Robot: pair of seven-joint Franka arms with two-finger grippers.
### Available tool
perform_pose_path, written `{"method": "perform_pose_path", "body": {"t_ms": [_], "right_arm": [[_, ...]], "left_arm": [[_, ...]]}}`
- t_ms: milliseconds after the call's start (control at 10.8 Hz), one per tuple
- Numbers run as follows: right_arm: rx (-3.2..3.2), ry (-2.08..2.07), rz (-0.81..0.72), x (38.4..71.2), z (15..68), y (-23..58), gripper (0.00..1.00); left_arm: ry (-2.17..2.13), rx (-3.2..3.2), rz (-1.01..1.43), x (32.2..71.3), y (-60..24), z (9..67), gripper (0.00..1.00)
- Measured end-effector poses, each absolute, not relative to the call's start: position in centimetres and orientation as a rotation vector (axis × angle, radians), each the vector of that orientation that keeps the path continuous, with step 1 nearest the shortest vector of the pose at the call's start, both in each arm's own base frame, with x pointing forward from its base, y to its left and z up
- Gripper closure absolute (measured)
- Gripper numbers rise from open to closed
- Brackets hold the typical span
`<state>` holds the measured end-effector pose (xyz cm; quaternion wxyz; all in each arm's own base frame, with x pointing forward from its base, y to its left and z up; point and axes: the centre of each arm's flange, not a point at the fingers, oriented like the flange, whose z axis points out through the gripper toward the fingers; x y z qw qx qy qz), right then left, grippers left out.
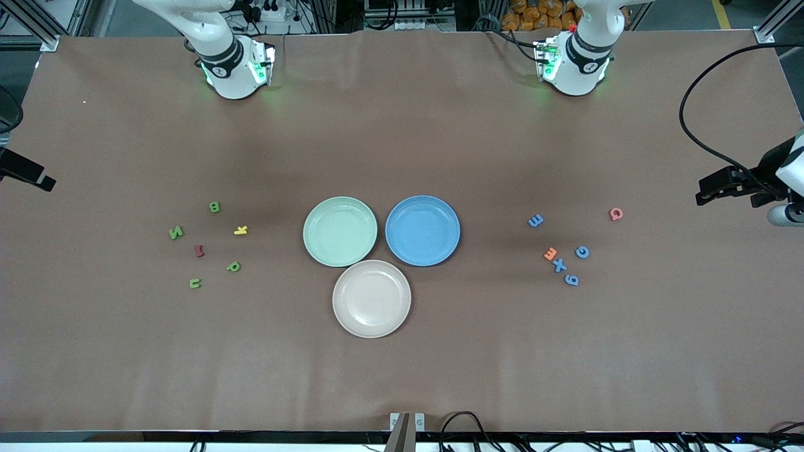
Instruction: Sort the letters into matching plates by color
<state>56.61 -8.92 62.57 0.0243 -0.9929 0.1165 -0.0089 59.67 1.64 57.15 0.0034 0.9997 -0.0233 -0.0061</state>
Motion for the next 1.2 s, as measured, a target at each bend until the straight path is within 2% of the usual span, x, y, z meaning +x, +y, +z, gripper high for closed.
{"method": "perform_pose_path", "body": {"t_ms": [1199], "right_arm": [[-3.07, 0.362, -0.023, 56.8, 62.3, -9.0, 0.0]], "left_arm": [[-0.102, 3.142, -0.055, 60.4, 0.9, 55.7, 0.0]]}}
